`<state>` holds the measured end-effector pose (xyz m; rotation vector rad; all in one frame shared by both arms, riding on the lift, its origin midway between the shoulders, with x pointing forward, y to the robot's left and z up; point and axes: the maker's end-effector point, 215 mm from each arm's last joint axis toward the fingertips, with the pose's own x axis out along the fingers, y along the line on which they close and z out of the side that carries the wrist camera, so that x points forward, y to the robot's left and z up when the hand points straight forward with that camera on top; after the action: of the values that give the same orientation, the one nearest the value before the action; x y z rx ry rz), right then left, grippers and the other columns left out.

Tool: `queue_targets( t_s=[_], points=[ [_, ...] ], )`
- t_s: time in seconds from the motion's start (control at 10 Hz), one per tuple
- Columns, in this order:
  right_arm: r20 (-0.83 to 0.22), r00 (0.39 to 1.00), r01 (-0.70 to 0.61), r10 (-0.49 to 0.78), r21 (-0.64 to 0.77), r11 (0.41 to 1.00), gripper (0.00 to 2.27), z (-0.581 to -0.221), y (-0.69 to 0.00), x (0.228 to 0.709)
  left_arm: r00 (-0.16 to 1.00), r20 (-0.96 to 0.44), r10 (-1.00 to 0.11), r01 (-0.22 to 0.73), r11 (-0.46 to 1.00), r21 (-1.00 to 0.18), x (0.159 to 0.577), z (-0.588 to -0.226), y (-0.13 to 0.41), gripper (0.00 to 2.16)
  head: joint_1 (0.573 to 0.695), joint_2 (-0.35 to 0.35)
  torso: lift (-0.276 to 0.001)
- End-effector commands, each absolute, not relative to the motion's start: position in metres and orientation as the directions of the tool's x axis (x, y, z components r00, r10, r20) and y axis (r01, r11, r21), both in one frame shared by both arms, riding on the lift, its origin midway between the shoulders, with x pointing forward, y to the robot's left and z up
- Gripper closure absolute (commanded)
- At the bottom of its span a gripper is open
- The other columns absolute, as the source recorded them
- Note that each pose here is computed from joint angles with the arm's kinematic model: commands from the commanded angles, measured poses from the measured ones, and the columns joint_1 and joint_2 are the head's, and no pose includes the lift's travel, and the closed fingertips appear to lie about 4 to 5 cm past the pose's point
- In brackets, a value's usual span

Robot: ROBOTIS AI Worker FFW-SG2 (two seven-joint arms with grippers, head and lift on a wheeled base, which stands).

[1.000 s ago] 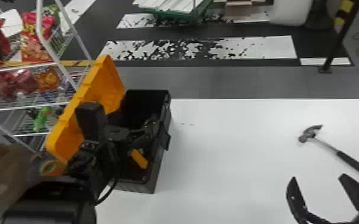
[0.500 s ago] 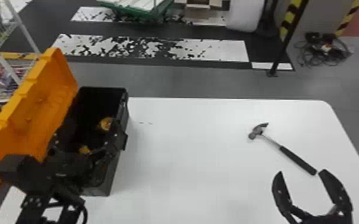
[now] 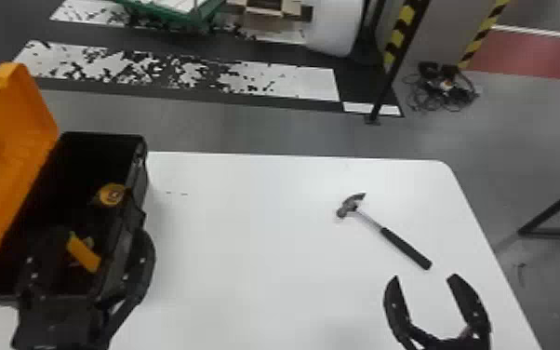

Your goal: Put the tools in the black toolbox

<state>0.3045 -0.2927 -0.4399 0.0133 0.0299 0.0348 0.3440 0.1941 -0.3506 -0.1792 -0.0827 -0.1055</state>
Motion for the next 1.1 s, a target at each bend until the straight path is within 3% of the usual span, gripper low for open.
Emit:
queue_targets(
  t_s=[0.0,0.2,1.0],
  points=[
    [-0.092,0.996,0.000,0.000,0.002,1.000,0.08,-0.458,-0.310,0.309,0.992,0.084,-0.100,0.113,0.978,-0.176,0.333,-0.360,0.191,0.04,0.695,-0.173,-0.039],
    [-0.186,0.982,0.034,-0.038,-0.025,0.999,0.09,-0.483,-0.333,0.322,0.991,0.095,-0.096,0.112,0.978,-0.178,0.328,-0.361,0.191,0.04,0.695,-0.211,-0.039],
    [-0.339,0.934,-0.158,0.114,-0.104,0.982,0.09,-0.505,-0.412,0.354,0.990,0.087,-0.111,0.126,0.975,-0.182,0.325,-0.367,0.188,0.04,0.695,-0.337,-0.039]
  ],
)
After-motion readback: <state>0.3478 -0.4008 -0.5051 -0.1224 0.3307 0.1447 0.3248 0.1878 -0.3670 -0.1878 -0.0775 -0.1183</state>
